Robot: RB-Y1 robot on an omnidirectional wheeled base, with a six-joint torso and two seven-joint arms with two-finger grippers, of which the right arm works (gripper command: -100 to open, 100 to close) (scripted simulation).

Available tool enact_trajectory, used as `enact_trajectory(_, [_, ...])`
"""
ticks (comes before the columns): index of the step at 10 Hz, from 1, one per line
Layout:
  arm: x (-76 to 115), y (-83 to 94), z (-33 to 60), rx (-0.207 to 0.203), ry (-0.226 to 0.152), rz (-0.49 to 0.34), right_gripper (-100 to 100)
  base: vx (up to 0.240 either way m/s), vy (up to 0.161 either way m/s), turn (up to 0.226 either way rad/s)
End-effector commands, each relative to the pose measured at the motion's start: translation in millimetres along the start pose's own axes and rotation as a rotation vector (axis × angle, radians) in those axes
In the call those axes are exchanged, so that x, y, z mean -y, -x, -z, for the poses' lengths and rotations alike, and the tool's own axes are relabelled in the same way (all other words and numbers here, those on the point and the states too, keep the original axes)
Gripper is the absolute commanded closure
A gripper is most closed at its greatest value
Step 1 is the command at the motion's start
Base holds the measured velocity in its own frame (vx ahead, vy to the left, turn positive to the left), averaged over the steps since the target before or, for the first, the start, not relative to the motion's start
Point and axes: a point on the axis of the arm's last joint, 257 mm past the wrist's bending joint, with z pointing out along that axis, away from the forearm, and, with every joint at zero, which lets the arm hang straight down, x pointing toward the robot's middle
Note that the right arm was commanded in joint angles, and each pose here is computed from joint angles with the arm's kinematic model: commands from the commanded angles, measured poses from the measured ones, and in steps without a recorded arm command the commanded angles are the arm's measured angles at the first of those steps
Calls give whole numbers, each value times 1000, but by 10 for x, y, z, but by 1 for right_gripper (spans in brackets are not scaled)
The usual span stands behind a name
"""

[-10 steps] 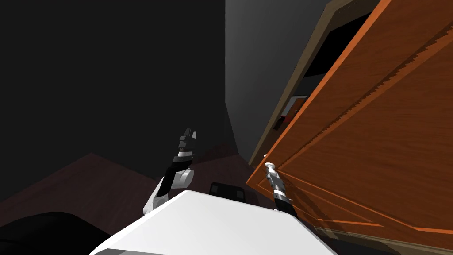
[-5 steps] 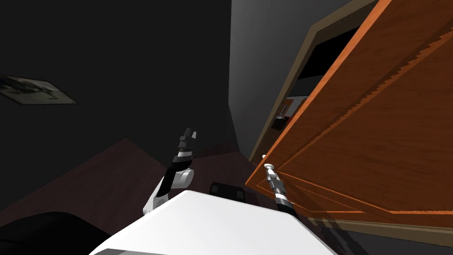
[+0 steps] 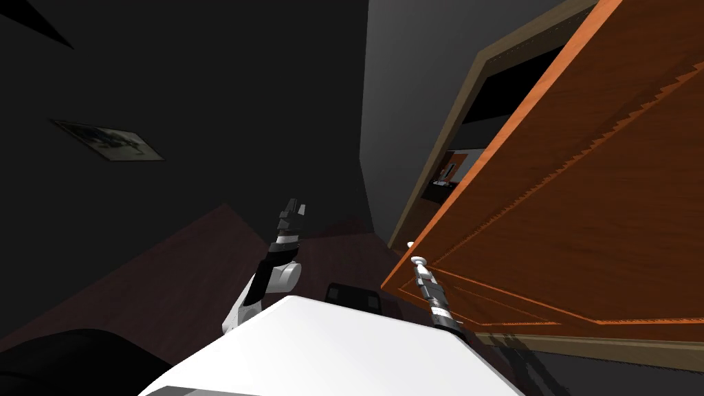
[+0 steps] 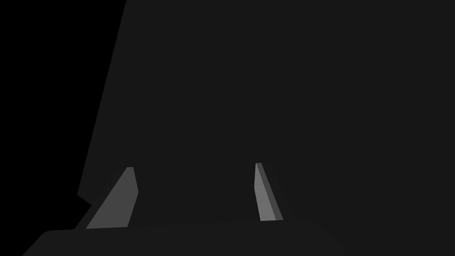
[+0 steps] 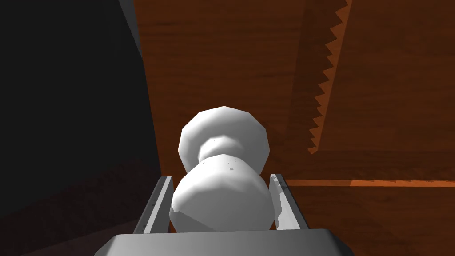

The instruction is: Pull the door open

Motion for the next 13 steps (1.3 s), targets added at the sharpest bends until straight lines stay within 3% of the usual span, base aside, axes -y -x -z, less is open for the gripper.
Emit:
enact_trajectory(1, [-3, 3, 90, 2, -21, -1, 100, -189, -32, 115])
enact_trajectory(4, [-6, -9, 213, 1, -58, -3, 100, -207, -30, 107])
enact_trajectory(5, [2, -1, 185, 3, -50, -1, 100, -102, -17, 27])
enact_trajectory(13, [-2, -5, 353, 1, -110, -3, 100, -187, -40, 128])
